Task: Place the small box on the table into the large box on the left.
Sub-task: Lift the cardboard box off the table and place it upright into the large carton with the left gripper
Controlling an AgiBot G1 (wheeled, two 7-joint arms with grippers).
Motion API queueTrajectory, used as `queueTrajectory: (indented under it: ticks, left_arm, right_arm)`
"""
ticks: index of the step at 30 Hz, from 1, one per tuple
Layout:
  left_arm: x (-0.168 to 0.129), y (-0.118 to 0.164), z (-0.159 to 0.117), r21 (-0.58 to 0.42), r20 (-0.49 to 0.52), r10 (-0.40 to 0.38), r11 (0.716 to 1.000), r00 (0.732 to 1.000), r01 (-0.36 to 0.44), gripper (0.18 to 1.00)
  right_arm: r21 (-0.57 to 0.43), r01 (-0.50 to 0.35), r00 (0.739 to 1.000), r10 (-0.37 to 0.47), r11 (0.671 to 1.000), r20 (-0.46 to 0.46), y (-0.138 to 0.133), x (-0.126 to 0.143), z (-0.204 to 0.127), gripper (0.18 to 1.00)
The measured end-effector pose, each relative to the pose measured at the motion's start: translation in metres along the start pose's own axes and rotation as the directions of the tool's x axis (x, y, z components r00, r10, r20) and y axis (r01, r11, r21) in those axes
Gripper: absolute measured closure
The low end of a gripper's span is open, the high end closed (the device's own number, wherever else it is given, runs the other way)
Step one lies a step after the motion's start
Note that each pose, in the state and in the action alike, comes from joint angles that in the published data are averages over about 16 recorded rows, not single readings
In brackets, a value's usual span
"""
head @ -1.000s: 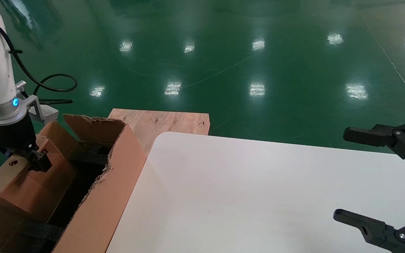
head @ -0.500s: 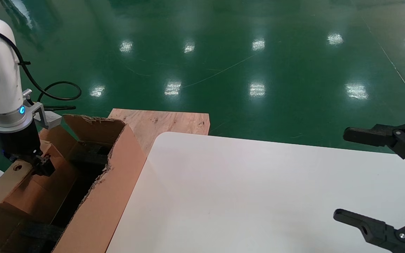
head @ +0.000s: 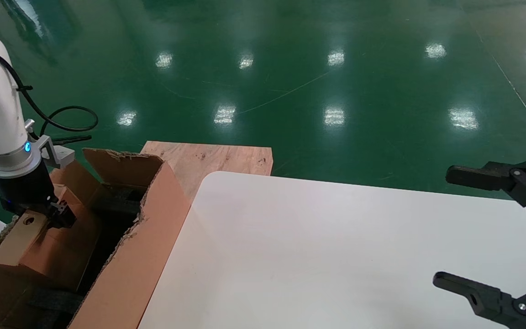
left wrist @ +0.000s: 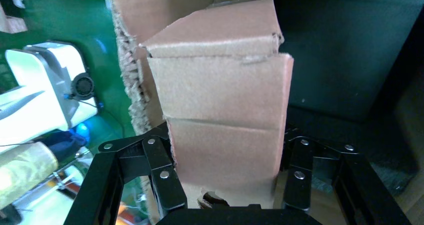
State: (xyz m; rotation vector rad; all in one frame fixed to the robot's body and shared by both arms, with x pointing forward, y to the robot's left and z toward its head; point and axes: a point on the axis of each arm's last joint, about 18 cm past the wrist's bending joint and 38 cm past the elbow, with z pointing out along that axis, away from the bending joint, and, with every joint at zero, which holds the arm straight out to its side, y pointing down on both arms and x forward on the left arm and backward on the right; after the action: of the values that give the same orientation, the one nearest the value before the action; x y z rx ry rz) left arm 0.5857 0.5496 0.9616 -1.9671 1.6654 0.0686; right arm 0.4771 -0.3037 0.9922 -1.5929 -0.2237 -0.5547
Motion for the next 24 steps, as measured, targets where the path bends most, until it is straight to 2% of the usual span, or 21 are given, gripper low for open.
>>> queueTrajectory:
  ticks: [15,24]
  left_arm:
    - [-0.012,-0.004,0.013,0.056,0.029,-0.045,0.997,0.999,0.043,0.970]
    - [-0.020,0.004,0.027,0.050,0.044,-0.048,0.998,0.998,0.046,0.971]
  right_arm:
    - [0.000,0.000,1.000,0.000,1.000,0.000,0.000,0.000,0.000,0.178]
    - [0.000,0.000,1.000,0.000,1.000,0.000,0.000,0.000,0.000,0.178]
